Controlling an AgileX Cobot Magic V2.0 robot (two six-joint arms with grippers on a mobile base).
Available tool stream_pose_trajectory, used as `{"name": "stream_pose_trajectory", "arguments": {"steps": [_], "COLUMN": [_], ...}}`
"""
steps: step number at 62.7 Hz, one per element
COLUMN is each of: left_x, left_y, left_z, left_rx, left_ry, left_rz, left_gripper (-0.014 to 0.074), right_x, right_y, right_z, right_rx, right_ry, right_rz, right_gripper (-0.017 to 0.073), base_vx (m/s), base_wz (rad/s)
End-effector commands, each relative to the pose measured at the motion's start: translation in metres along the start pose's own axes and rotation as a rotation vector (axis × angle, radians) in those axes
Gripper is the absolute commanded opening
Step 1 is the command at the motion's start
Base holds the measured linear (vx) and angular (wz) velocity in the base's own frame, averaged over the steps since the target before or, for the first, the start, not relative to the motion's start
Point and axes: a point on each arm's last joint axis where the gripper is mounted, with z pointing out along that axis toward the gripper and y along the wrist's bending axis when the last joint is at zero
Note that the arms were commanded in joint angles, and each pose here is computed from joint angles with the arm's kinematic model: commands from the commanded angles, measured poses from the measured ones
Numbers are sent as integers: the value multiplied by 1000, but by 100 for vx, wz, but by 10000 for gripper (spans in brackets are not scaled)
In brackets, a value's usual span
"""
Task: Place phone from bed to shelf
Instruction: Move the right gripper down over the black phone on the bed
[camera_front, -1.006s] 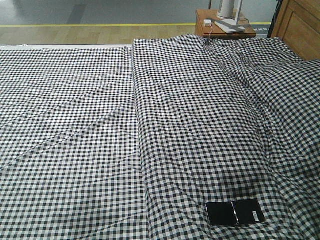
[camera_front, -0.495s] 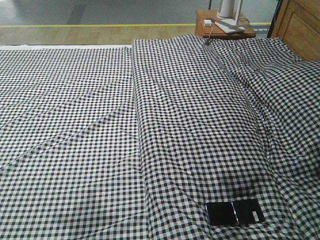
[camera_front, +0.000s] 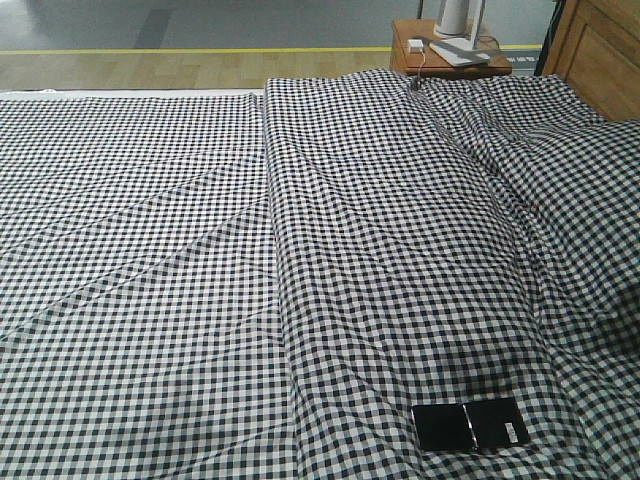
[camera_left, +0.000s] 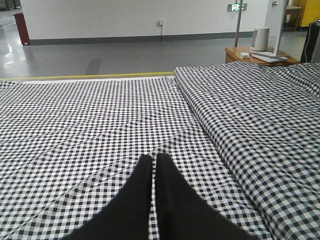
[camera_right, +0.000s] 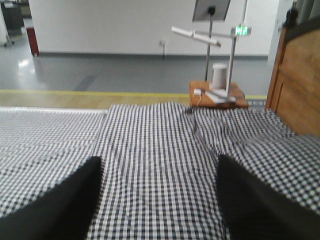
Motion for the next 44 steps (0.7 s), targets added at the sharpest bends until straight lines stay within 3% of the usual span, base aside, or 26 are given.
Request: {"name": "stream_pose_trajectory", "arguments": {"steps": [1,6,12,44], "left_x": [-7,-7,-7,-7], "left_y": [1,1,1,1], "left_z": [-1,-1,-1,-1], "left_rx": [-7,-7,-7,-7], "left_ry": [-82,-82,-82,-82], "left_rz": [-9,-9,-9,-9], "left_gripper": [1,1,1,1], "right_x": [-13,-10,-7,-10], "right_y": [-1,-2,-2,-2], "right_z": [8,16,23,30], "right_rx": [11,11,12,16], "right_ry": [-57,-30,-6,-52], "right_rz": [-1,-1,0,0], "right_gripper": [638,706,723,618], "base_vx": [0,0,0,0], "base_wz": [0,0,0,0]}}
